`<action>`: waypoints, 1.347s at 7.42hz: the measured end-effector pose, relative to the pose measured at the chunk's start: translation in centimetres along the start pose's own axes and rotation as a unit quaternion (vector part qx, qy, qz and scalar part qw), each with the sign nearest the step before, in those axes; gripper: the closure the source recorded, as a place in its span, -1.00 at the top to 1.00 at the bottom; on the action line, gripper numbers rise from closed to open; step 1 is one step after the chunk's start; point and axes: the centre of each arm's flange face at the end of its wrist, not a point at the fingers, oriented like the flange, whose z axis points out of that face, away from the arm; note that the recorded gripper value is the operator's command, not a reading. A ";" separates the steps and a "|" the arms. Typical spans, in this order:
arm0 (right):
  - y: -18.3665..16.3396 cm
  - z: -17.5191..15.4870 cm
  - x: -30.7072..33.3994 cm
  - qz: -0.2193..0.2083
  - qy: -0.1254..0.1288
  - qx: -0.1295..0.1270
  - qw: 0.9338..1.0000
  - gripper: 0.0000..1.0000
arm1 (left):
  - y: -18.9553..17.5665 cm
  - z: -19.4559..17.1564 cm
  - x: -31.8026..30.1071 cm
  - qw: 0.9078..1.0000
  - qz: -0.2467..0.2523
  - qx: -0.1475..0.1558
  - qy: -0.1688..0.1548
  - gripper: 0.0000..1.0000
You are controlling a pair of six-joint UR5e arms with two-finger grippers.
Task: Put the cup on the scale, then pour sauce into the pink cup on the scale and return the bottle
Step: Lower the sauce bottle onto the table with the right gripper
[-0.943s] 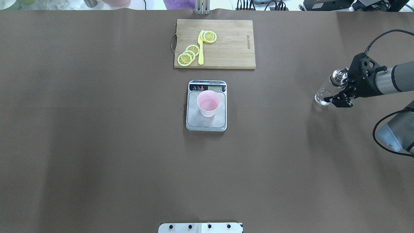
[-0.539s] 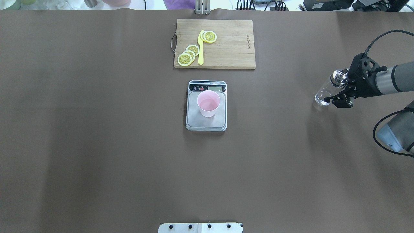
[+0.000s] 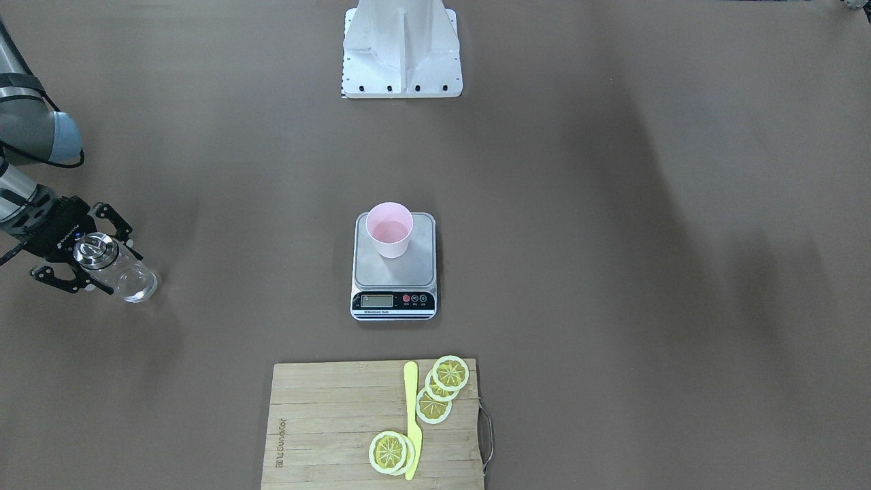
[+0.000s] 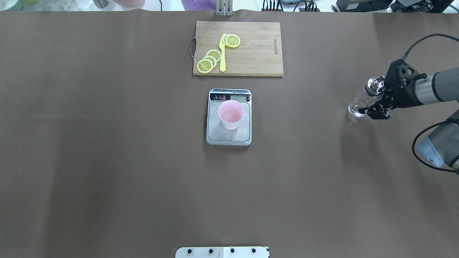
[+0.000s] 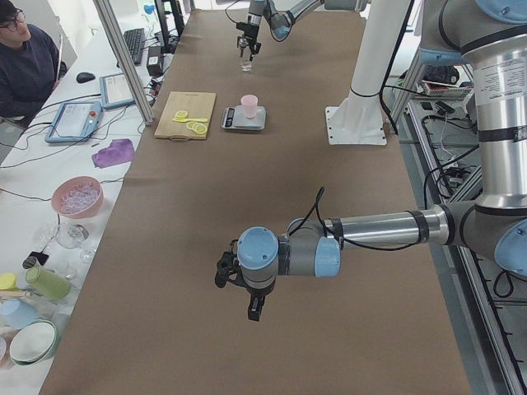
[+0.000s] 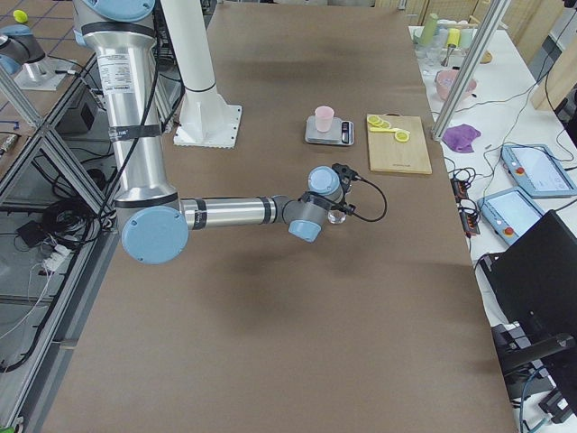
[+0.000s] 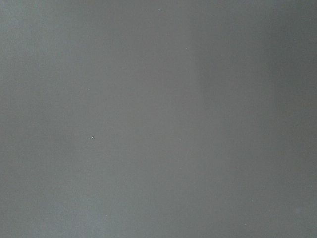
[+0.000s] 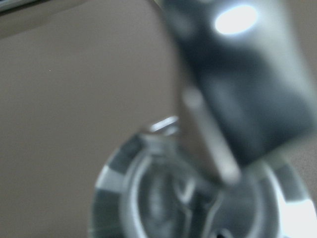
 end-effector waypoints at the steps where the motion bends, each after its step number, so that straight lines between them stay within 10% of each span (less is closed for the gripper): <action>1: -0.1 0.0 -0.1 0.000 -0.005 0.000 1.000 -0.03 | 0.0 0.0 0.0 1.000 0.000 0.000 0.000 0.96; 3: -0.3 0.0 -0.3 -0.001 -0.014 0.000 1.000 0.58 | 0.0 -0.1 0.0 1.000 0.001 0.001 0.000 0.96; 10: -0.1 0.0 -0.3 0.003 -0.018 -0.001 1.000 0.99 | -0.3 -0.1 0.1 1.000 0.002 0.002 0.000 0.96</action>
